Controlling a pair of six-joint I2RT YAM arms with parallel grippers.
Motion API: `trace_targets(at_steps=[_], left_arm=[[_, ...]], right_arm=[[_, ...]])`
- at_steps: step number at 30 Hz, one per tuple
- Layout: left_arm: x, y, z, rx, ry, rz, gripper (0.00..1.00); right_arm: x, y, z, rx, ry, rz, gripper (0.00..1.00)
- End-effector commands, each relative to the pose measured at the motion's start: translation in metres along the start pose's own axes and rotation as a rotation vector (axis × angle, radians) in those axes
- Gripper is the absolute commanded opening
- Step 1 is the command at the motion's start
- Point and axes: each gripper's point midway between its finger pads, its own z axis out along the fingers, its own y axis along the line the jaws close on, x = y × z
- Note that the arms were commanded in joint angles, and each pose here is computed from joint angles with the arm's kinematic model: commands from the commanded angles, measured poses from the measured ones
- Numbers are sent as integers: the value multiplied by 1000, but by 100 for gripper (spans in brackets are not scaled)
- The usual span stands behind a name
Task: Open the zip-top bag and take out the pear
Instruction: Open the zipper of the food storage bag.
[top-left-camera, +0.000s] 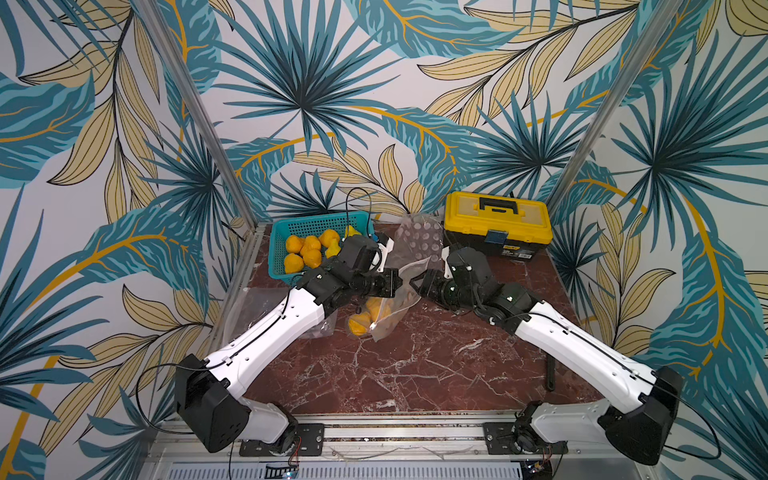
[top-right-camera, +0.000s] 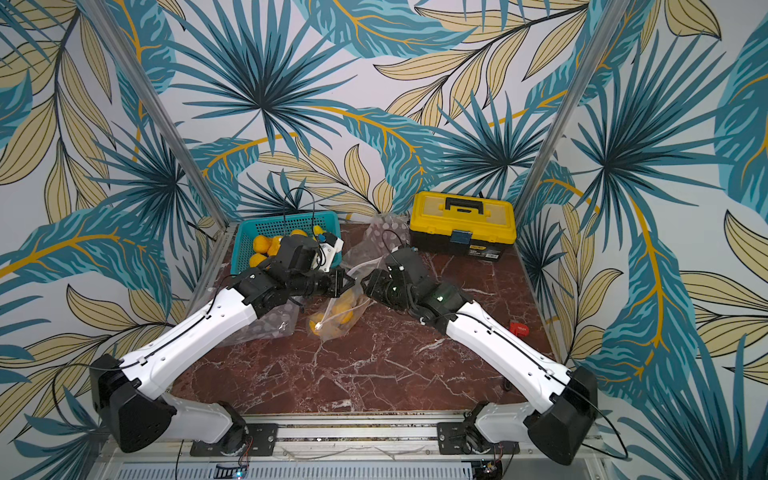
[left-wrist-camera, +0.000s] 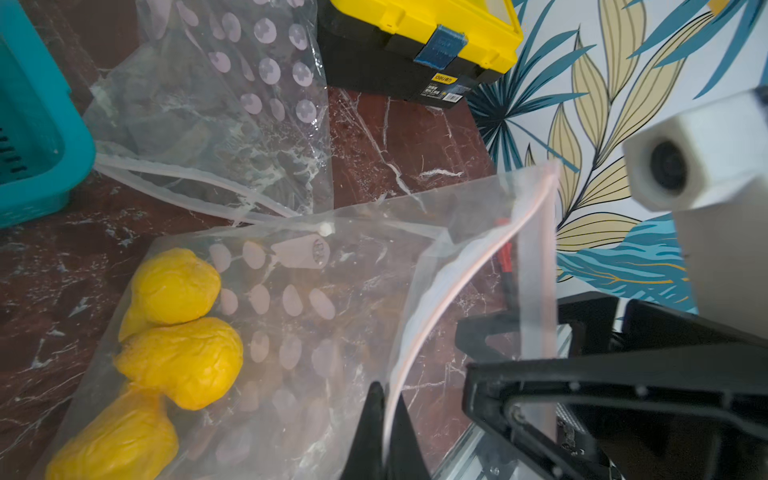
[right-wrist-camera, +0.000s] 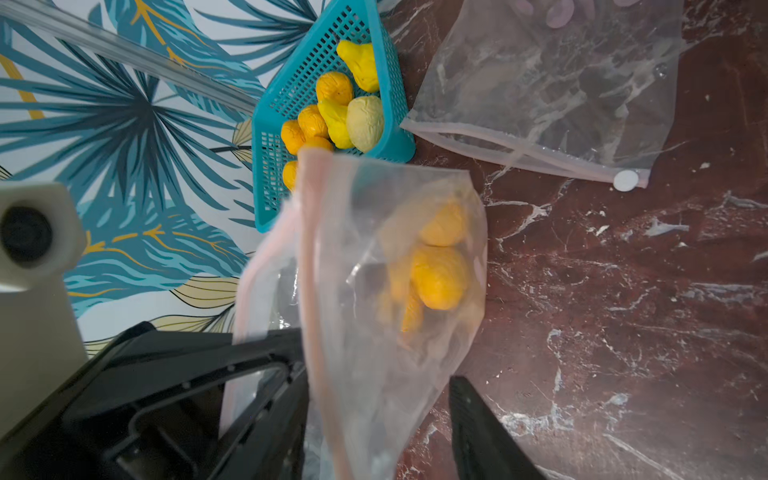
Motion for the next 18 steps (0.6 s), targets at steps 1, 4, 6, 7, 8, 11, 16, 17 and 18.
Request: trace_targets(at_steps=[1, 4, 6, 7, 8, 11, 16, 17, 18], left_arm=[[-5, 6, -3, -36, -43, 35, 0], [-9, 4, -5, -34, -53, 75, 0], [-11, 3, -7, -37, -63, 99, 0], [-13, 3, -8, -40, -69, 108, 0], [-14, 2, -10, -41, -74, 120, 0], [-21, -1, -13, -44, -96, 133, 0], [-35, -25, -13, 30, -101, 102, 0], [-40, -33, -14, 51, -105, 98, 0], [-42, -39, -13, 63, -106, 96, 0]], right_arm=[[2, -2, -10, 40, 0, -52, 46], [10, -19, -15, 77, 11, -50, 28], [15, -30, -20, 98, 10, -32, 18], [16, -35, -24, 105, 4, -21, 11], [17, -39, -28, 110, -5, -8, 7], [9, -48, -46, 124, -73, 3, 0], [-25, -66, -99, 228, -275, -77, 0], [-35, -67, -114, 247, -323, -102, 0], [-43, -66, -126, 261, -363, -119, 0]])
